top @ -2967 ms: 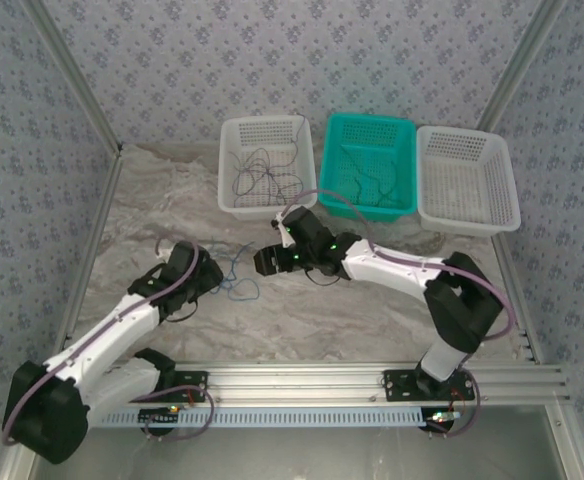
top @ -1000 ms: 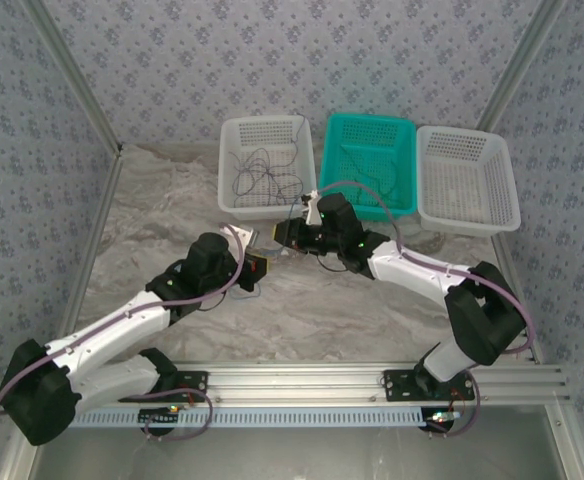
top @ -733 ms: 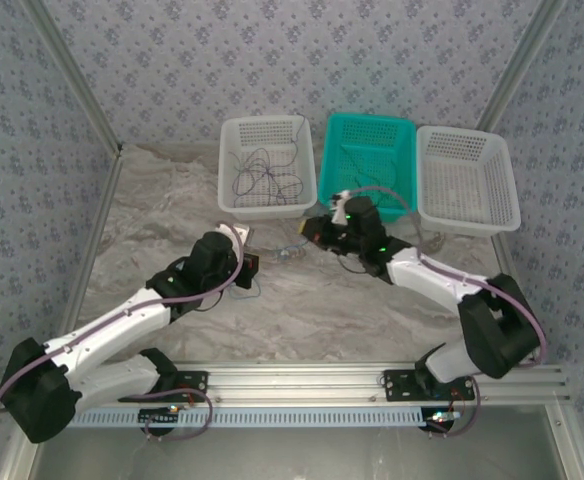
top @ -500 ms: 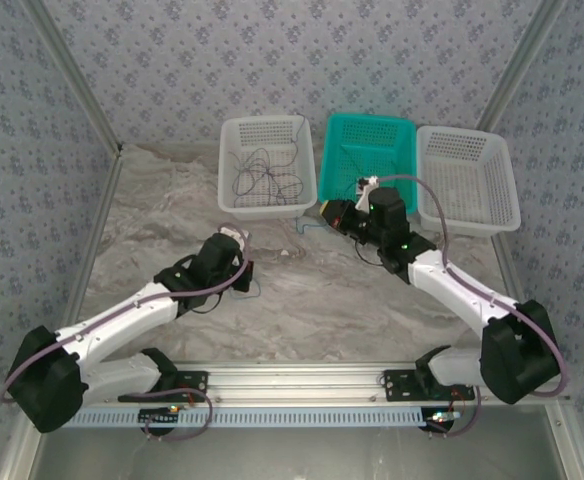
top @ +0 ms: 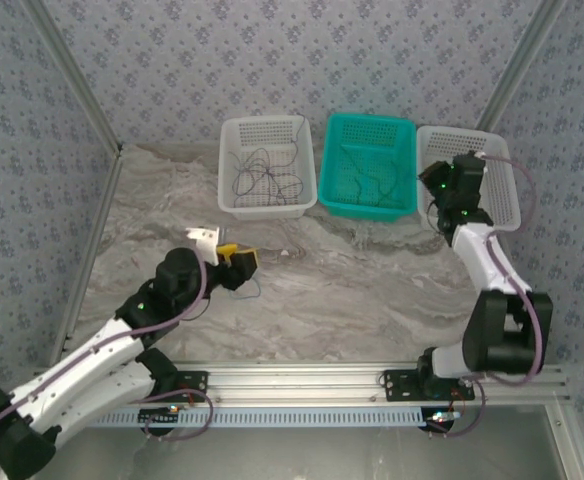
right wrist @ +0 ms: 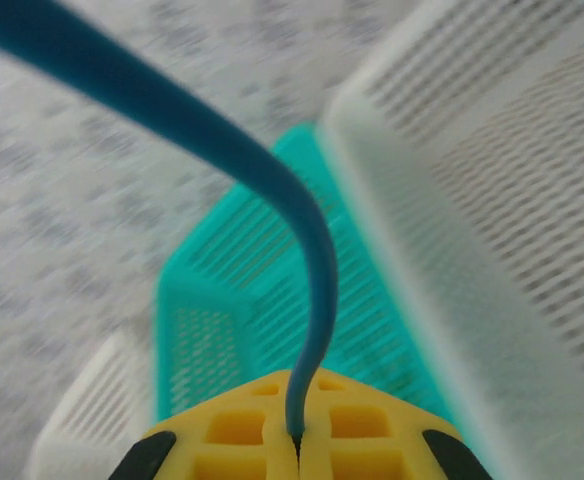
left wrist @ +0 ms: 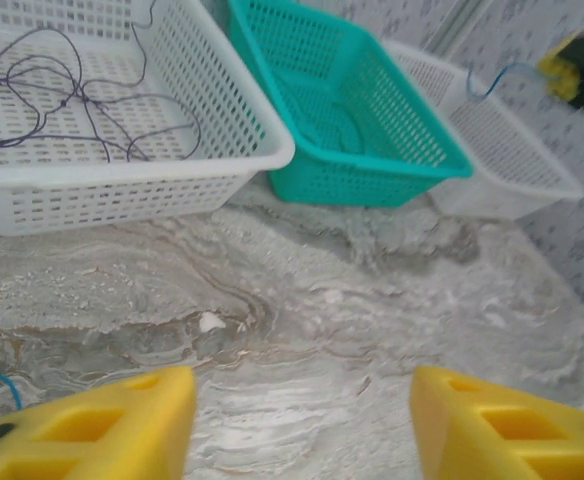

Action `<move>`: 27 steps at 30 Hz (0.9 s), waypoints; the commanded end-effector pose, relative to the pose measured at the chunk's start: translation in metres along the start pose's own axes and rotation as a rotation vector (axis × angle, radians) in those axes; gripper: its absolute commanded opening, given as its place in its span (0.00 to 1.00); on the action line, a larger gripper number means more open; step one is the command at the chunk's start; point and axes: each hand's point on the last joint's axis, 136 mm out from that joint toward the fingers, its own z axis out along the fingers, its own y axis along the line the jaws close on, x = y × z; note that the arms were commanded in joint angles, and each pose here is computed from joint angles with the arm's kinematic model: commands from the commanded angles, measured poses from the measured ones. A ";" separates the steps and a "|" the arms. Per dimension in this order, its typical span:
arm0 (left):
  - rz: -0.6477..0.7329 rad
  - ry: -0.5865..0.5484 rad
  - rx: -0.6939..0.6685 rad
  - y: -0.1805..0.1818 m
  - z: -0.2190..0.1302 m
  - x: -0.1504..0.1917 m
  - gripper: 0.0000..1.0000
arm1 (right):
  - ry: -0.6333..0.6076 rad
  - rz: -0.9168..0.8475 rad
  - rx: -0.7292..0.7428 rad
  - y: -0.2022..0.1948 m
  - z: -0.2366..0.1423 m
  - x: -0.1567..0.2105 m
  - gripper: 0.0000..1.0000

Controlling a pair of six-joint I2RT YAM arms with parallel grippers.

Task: Untangle the cables

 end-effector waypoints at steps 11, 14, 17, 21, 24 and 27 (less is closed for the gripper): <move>-0.152 -0.037 -0.225 0.054 -0.037 0.017 0.81 | 0.086 0.239 0.301 -0.080 0.052 -0.038 0.73; -0.162 -0.004 -0.243 0.057 -0.032 0.020 0.82 | 0.107 0.269 0.325 -0.078 0.041 -0.037 1.00; -0.165 0.032 -0.276 0.061 -0.026 0.022 0.81 | 0.120 0.243 0.275 -0.062 0.030 -0.038 1.00; -0.196 0.060 -0.336 0.073 -0.017 0.026 0.79 | 0.148 0.136 0.150 -0.020 0.006 -0.026 1.00; -0.238 0.084 -0.385 0.085 -0.010 0.028 0.74 | 0.171 -0.012 0.052 0.022 -0.027 -0.011 1.00; -0.318 0.098 -0.446 0.104 -0.006 0.030 0.73 | 0.181 -0.192 -0.070 0.067 -0.063 0.017 0.99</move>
